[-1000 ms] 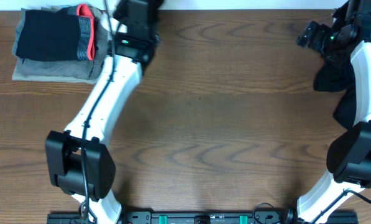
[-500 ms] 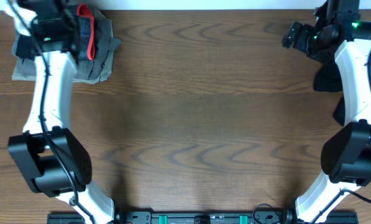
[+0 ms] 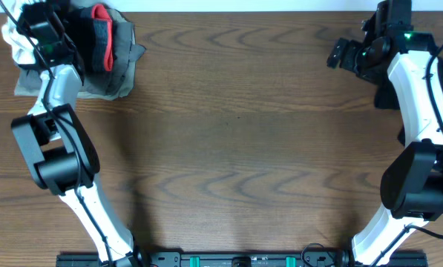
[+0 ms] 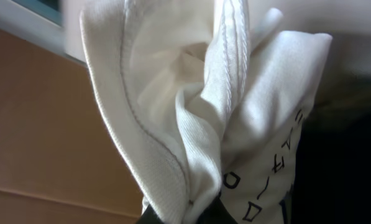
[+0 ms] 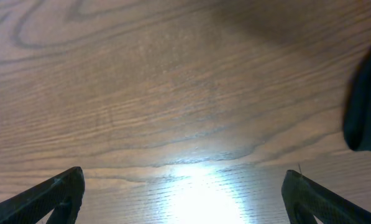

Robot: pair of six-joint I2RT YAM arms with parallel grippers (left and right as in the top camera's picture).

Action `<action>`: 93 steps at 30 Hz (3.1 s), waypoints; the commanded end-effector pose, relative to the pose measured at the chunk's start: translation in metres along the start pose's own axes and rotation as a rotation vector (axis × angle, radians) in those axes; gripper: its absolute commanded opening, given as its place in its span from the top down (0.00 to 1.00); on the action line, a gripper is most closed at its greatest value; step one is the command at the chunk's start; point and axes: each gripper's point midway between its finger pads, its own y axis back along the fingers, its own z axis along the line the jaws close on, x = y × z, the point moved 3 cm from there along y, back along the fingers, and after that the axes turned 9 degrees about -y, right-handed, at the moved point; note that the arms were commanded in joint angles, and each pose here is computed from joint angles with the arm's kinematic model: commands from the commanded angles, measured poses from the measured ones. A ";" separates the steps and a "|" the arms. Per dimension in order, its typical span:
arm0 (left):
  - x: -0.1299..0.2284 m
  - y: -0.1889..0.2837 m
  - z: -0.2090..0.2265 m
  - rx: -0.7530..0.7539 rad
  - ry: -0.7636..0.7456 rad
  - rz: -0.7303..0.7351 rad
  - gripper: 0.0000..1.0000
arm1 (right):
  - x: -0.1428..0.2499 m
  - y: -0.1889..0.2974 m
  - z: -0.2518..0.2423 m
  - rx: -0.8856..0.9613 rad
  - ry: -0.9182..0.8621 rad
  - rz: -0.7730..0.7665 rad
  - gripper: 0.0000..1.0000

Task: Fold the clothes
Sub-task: 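Lower the bundle onto the folded stack and press it down, then release the bundle and raise the left gripper off the stack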

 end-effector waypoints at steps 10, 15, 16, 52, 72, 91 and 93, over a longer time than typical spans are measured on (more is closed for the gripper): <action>-0.022 0.002 -0.054 0.069 0.075 -0.034 0.94 | 0.002 -0.003 0.009 -0.015 0.035 -0.027 0.02; -0.057 0.019 -0.074 0.106 0.163 -0.089 0.38 | 0.001 -0.003 0.009 -0.018 0.036 -0.031 0.02; -0.064 0.023 -0.078 0.115 0.170 -0.100 0.35 | 0.001 -0.003 0.009 -0.018 0.036 -0.031 0.02; 0.010 -0.023 -0.040 0.099 1.424 -0.064 0.23 | 0.005 -0.005 0.033 -0.054 0.086 -0.054 0.01; -0.027 0.001 -0.093 0.326 1.195 0.004 0.02 | -0.009 -0.002 0.048 -0.123 0.155 -0.118 0.01; -0.057 0.199 0.106 0.441 1.155 0.173 0.02 | -0.059 0.044 0.084 -0.212 0.431 -0.423 0.01; -0.051 0.214 0.110 0.454 1.142 0.204 0.02 | -0.061 0.060 0.086 -0.219 0.438 -0.453 0.01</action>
